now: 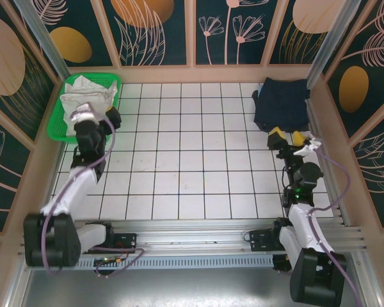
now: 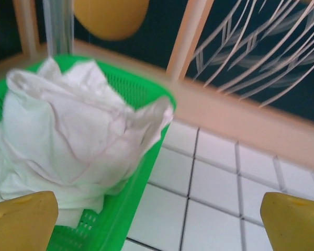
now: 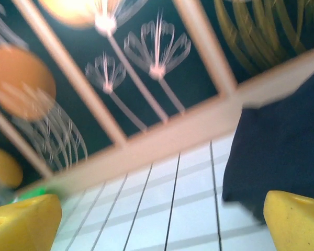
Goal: Fold and stack the t-shirts
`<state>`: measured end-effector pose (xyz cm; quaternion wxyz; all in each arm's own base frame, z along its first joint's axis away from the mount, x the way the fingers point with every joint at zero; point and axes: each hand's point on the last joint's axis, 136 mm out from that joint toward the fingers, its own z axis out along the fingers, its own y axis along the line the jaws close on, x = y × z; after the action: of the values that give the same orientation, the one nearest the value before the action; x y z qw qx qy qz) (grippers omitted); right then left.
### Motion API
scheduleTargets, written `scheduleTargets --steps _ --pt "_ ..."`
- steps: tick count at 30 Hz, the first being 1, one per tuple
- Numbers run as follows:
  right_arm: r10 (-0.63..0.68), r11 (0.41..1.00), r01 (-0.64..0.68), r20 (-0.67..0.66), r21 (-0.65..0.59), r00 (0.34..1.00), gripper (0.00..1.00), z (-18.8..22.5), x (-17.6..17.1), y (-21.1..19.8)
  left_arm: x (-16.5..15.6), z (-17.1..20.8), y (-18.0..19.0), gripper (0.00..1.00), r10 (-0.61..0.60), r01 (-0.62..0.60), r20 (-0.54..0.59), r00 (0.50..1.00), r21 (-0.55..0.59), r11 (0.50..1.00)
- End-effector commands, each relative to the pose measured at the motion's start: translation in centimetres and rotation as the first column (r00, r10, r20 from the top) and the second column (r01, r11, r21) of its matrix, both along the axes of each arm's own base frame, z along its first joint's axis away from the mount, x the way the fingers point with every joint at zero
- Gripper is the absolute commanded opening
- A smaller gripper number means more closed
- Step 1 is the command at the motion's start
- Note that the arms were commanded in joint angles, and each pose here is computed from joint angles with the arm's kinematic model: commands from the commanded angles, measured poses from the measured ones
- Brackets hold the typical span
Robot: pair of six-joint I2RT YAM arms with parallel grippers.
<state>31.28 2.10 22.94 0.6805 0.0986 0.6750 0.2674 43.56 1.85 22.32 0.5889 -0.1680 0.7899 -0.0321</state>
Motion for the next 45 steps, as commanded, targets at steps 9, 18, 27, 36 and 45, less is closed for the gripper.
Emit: scheduleTargets --steps 9,18,27,36,45 --pt "0.066 0.998 -0.069 -0.154 -0.014 0.986 0.99 -3.7 -0.9 2.3 7.9 -11.4 0.7 0.91 -0.026 0.154 -0.507 0.862 0.212 0.965" --pt "0.005 1.000 -0.005 -0.186 -0.001 0.982 0.99 -4.6 -0.5 1.2 8.3 -14.9 -2.6 0.57 -0.186 0.247 -0.581 0.793 0.026 0.969" --pt "-0.017 1.000 0.020 -0.264 0.010 0.964 0.99 -6.4 0.2 0.7 5.5 -15.0 -11.3 0.31 -0.359 0.388 -0.596 0.718 -0.085 0.918" --pt "-0.039 0.999 0.045 -0.300 0.015 0.953 0.99 -7.3 0.4 0.2 1.0 -14.4 -23.6 0.12 -0.496 0.496 -0.535 0.684 -0.158 0.854" --pt "-0.022 0.999 0.031 -0.328 0.023 0.944 0.99 -7.8 0.6 0.4 -0.2 -12.9 -31.8 0.02 -0.563 0.585 -0.499 0.659 -0.130 0.800"
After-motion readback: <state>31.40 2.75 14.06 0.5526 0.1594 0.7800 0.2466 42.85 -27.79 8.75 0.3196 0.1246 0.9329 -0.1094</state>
